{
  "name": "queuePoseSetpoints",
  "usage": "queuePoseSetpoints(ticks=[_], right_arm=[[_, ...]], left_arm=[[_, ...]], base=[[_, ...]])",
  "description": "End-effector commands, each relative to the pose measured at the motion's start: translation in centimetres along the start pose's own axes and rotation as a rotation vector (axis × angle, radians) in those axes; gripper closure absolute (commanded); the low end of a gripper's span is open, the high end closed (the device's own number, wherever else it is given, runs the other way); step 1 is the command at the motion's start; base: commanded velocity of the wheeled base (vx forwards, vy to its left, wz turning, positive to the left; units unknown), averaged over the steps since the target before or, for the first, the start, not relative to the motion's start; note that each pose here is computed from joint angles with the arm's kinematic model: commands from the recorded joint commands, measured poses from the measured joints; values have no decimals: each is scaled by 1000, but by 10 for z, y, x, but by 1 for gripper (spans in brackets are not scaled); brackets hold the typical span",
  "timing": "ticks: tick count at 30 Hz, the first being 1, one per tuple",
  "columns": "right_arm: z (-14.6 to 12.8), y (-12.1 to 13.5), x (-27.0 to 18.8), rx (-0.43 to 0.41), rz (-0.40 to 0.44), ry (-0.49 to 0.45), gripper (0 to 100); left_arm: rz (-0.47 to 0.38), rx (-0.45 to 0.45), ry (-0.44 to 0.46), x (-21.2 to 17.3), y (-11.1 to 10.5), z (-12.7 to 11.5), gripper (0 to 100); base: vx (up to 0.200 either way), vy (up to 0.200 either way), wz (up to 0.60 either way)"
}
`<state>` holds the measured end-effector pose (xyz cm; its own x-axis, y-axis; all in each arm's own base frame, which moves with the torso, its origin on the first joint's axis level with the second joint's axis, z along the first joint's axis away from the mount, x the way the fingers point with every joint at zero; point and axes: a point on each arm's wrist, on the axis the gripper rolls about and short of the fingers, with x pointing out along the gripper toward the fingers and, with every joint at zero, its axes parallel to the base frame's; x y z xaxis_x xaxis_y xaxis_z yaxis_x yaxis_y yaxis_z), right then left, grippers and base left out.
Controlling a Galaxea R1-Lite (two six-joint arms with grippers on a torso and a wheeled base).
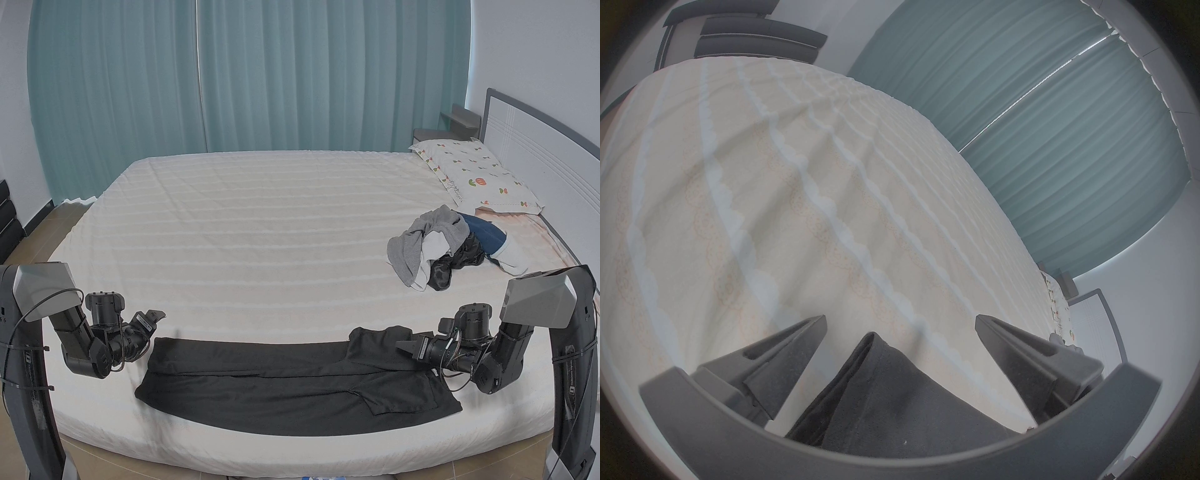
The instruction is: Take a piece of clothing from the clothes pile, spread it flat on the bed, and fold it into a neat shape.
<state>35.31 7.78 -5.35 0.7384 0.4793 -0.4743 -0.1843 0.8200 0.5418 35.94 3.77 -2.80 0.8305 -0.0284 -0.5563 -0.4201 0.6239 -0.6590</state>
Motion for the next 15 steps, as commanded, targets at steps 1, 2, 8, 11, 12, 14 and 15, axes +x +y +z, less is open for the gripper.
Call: queuePoseSetpoints(ticks=[1, 2, 8, 11, 12, 14, 15], right_arm=[[6, 4, -18, 5, -1, -9, 100], [7, 5, -22, 7, -1, -7, 100], [3, 5, -35, 20, -4, 19, 100], [1, 3, -37, 25, -10, 25, 100], [2, 3, -39, 26, -9, 23, 100], [4, 4, -40, 24, -6, 18, 100], [9, 6, -44, 24, 12, 11, 100]], left_arm=[[1, -1, 1, 0, 0, 0, 0], [1, -1, 1, 0, 0, 0, 0], [0, -1, 0, 0, 0, 0, 0], [0, -1, 0, 0, 0, 0, 0], [0, -1, 0, 0, 0, 0, 0], [1, -1, 1, 0, 0, 0, 0], [1, -1, 1, 0, 0, 0, 0]], base=[[0, 0, 0], [0, 0, 0], [0, 0, 0], [0, 0, 0], [0, 0, 0], [0, 0, 0], [0, 0, 0]])
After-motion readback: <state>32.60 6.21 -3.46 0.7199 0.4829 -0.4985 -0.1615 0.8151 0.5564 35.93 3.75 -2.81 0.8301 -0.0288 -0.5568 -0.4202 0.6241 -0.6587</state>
